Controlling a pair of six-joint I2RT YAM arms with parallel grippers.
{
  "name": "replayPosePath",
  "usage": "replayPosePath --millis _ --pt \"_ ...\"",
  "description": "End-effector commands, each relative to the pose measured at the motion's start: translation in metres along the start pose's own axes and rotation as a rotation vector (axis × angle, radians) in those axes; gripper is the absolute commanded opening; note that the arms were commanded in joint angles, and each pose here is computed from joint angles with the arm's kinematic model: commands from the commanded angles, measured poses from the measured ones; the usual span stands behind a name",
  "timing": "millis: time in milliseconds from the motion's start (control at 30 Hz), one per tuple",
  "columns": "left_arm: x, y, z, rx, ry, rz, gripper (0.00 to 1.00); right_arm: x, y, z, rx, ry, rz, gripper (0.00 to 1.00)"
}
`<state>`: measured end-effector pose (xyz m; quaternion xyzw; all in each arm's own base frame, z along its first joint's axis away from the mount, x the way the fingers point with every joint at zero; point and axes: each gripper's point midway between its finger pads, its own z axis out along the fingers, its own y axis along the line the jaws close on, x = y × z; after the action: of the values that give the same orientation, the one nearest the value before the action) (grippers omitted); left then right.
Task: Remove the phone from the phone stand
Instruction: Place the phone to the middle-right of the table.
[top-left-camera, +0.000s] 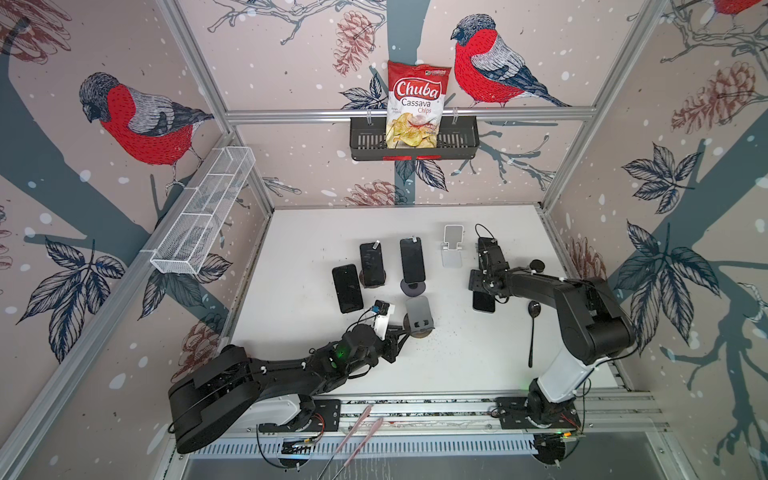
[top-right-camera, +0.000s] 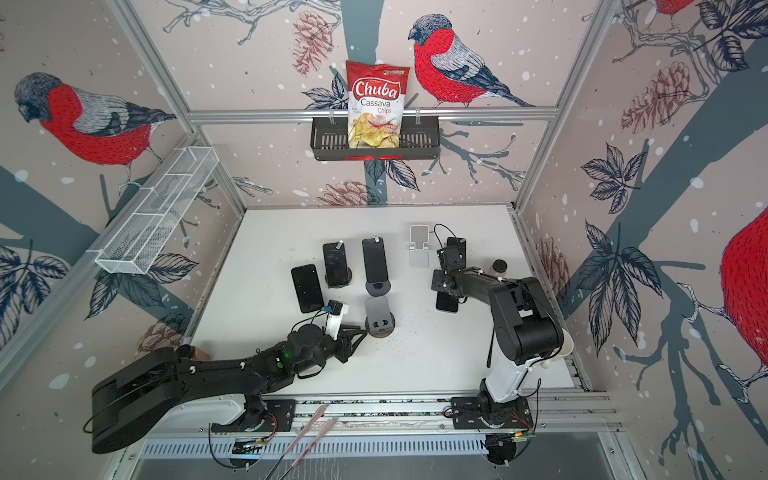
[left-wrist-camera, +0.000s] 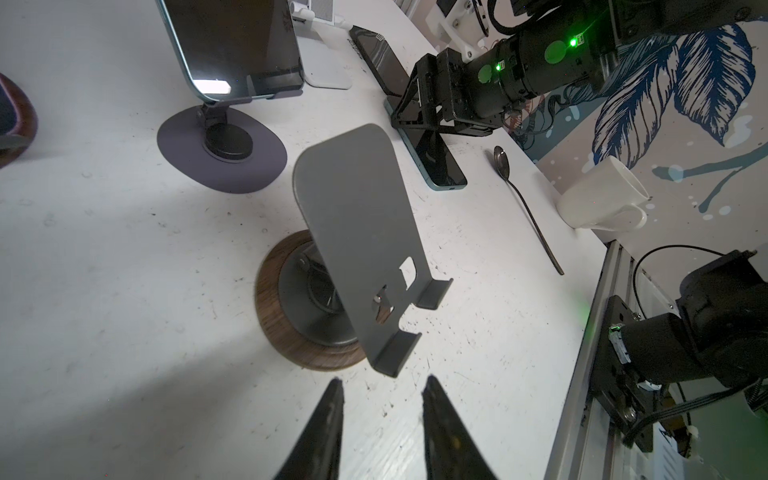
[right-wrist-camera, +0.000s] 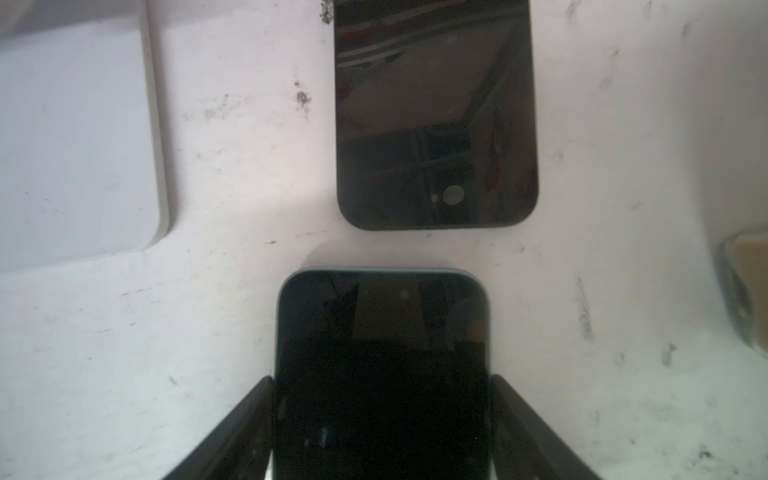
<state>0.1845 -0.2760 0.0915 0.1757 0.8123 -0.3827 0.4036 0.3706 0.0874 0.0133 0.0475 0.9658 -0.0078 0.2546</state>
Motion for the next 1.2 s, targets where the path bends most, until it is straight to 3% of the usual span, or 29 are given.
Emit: replayPosePath --millis 0,567,1167 --pt "-0.004 -0.006 0.0 0.027 -0.016 -0.004 0.33 0.054 -0.007 0.0 0.007 0.214 -0.002 0.78" --pt "-0.003 -0.004 0.0 0.021 -0.011 -0.007 0.33 0.048 -0.014 -0.002 0.032 0.198 -0.007 0.82" --pt "-0.002 -0.001 0.001 0.002 -0.007 -0.013 0.33 -0.009 0.0 -0.031 -0.029 0.032 -0.008 0.87"
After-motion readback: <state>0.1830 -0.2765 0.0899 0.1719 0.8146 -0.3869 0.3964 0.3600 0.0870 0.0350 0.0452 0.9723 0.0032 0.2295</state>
